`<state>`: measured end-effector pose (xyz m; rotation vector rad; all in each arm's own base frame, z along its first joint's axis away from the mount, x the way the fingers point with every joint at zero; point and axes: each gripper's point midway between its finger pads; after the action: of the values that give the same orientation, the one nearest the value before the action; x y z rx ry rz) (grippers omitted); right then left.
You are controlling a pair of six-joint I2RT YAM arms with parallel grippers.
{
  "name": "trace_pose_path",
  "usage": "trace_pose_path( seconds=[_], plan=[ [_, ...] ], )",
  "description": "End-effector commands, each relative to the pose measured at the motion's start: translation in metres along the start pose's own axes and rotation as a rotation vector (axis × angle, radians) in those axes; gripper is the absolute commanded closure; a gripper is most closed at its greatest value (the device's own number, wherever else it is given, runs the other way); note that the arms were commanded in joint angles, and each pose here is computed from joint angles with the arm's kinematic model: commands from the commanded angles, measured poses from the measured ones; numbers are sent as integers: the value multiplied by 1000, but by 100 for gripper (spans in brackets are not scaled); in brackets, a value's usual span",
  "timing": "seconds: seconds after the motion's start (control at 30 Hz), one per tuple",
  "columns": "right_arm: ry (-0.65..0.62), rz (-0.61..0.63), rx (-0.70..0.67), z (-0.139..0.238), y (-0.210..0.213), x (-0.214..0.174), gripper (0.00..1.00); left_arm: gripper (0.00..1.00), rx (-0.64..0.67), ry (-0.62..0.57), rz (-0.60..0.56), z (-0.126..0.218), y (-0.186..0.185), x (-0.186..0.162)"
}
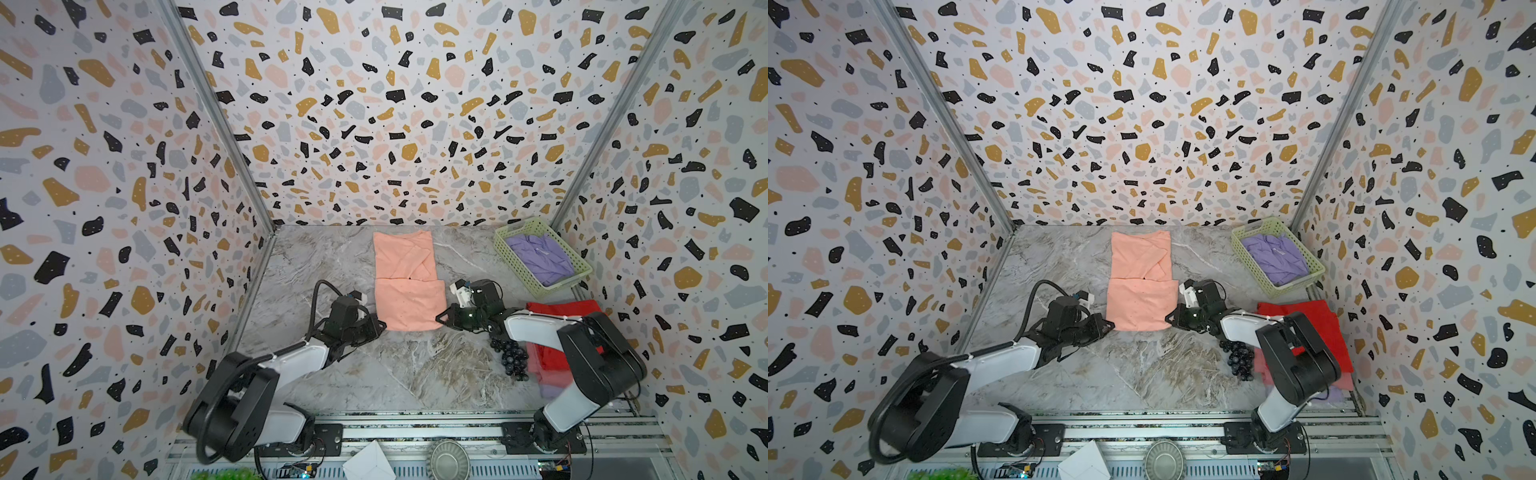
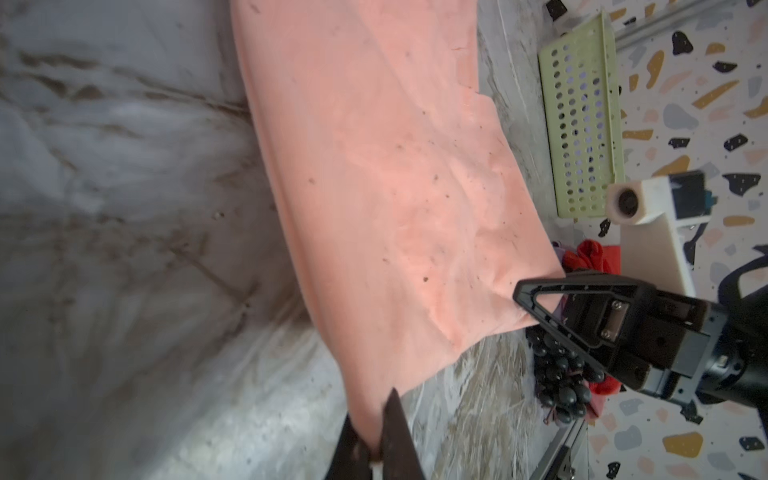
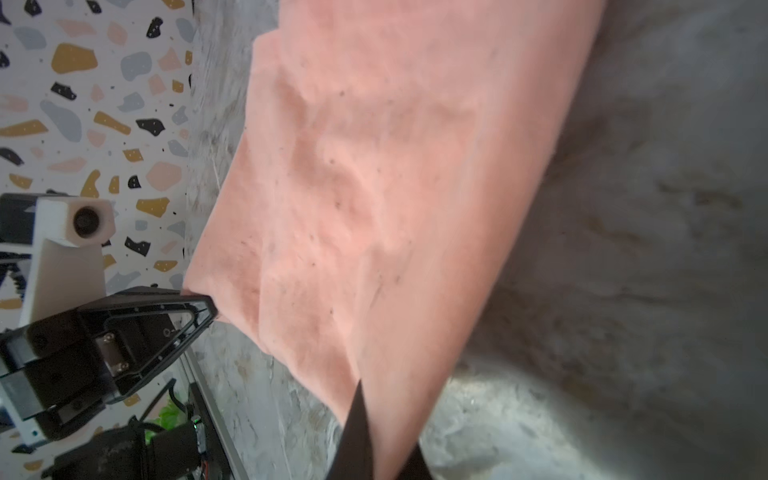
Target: Fold and stack the t-shirts
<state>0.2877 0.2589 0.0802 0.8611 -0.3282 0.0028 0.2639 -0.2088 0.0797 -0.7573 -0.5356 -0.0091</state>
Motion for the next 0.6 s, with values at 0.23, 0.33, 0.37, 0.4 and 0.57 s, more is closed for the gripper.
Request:
trace_pose_path(
  seconds=[0.23, 0.33, 0.37, 0.4, 0.57],
  plan=[
    [213, 91, -12, 72, 18, -117, 98, 100, -74, 40, 60, 70, -35, -70],
    [196, 115, 37, 82, 37, -116, 98, 100, -122, -7, 55, 85, -49, -61],
    [186, 125, 59, 83, 44, -113, 98, 100, -134, -20, 47, 88, -55, -56],
    [180, 136, 80, 85, 51, -110, 97, 100, -142, -31, 33, 90, -60, -52],
    [111, 187, 170, 87, 90, -80, 97, 100, -124, -70, -104, 94, -83, -22]
  ],
)
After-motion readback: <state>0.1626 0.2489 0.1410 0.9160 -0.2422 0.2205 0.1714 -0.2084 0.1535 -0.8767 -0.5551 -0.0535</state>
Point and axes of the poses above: each gripper's point midway between its finger pads, its own z axis back along the fingers, its own y axis along the line the jaws close on, x = y × z, and after that the axes turned 8 degrees about -z, right-handed
